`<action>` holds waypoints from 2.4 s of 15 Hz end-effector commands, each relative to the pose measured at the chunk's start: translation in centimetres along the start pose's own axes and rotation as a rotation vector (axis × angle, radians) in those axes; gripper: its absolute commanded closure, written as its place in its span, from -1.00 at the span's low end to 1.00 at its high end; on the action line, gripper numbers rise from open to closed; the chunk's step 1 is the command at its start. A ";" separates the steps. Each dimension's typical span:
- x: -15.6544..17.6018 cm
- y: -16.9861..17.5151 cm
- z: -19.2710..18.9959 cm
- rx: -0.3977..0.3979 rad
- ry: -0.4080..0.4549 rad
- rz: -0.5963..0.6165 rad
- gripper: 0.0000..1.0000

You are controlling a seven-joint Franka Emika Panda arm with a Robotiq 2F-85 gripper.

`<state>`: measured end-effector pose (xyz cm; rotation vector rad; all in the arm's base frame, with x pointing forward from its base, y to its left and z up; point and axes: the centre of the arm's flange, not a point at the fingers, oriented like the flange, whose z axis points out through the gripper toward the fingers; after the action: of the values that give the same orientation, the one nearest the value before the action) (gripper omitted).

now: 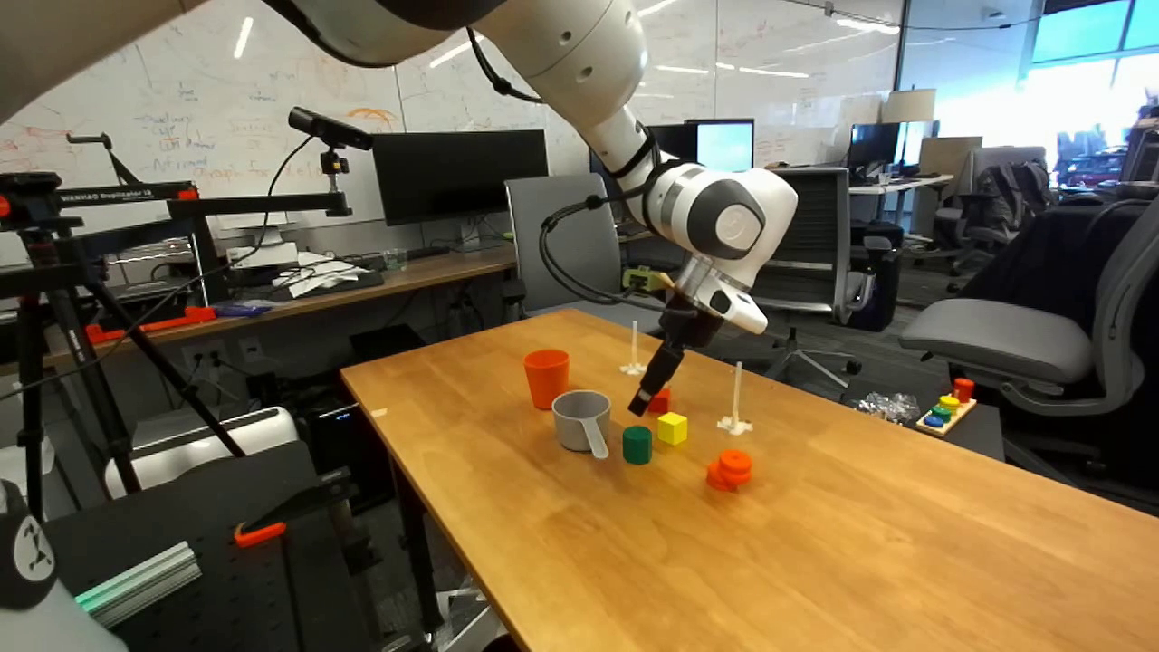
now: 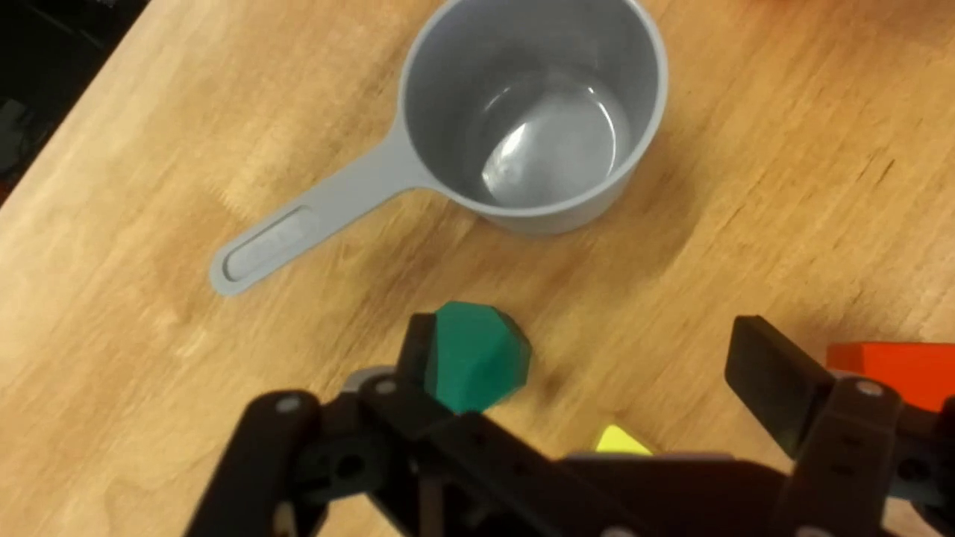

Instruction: Put the blocks inside the small white pot

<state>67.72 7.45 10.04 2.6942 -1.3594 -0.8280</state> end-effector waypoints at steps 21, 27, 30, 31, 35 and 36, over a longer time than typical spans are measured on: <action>3.1 4.4 3.0 0.006 -0.114 0.120 -0.45; 4.6 5.8 2.4 0.036 -0.109 0.130 0.51; 4.3 6.1 1.2 0.069 -0.099 0.125 0.57; 3.9 6.2 0.5 0.092 -0.104 0.116 0.57; -0.3 5.9 -4.3 0.171 -0.054 0.055 0.57; -1.9 5.6 -5.6 0.189 -0.038 0.035 0.57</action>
<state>66.86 1.73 11.21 2.6897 -1.5823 -0.8579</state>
